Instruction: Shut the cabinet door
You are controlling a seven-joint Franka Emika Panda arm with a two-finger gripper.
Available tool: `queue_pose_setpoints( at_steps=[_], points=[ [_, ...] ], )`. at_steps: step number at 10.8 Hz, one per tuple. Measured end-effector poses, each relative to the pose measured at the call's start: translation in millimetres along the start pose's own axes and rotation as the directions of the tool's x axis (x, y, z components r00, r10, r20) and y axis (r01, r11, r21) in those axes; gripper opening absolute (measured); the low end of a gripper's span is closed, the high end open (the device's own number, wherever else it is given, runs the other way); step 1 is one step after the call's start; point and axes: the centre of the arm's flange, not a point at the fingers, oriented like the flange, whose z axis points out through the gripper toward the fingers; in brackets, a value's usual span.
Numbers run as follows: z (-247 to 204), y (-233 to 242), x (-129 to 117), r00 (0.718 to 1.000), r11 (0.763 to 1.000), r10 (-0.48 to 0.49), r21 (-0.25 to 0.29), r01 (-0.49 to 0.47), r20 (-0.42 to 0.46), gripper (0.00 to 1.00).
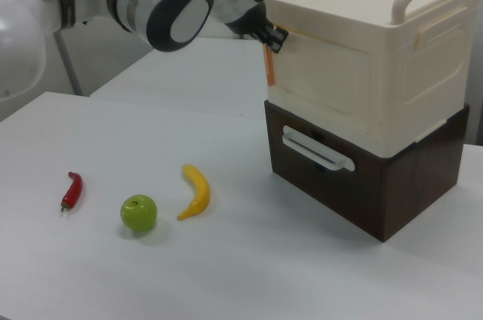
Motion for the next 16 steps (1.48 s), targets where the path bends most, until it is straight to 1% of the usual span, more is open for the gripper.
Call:
queue_pose_setpoints(
  at_steps=[3, 7, 9, 10, 11, 12, 13, 14, 16],
  points=[
    [10, 0, 4, 0.997, 1.000, -0.001, -0.007, 0.001, -0.076, 0.01],
    [11, 0, 4, 0.997, 1.000, -0.001, -0.007, 0.001, -0.077, 0.01],
    [16, -1, -1, 0.998, 1.000, -0.002, -0.007, 0.002, -0.064, 0.01],
    [23, -6, -8, 0.999, 1.000, -0.014, -0.006, 0.014, -0.029, 0.01],
    [27, -16, -16, 0.998, 0.999, -0.043, -0.008, 0.043, 0.037, 0.01],
    [26, -29, -25, 0.989, 0.997, -0.081, -0.009, 0.082, 0.120, 0.01],
    [18, -50, -35, 0.967, 0.990, -0.133, -0.007, 0.137, 0.215, 0.01],
    [12, -62, -41, 0.952, 0.986, -0.159, -0.003, 0.166, 0.261, 0.01],
    [-9, -103, -63, 0.887, 0.968, -0.237, 0.022, 0.249, 0.396, 0.01]
  ],
)
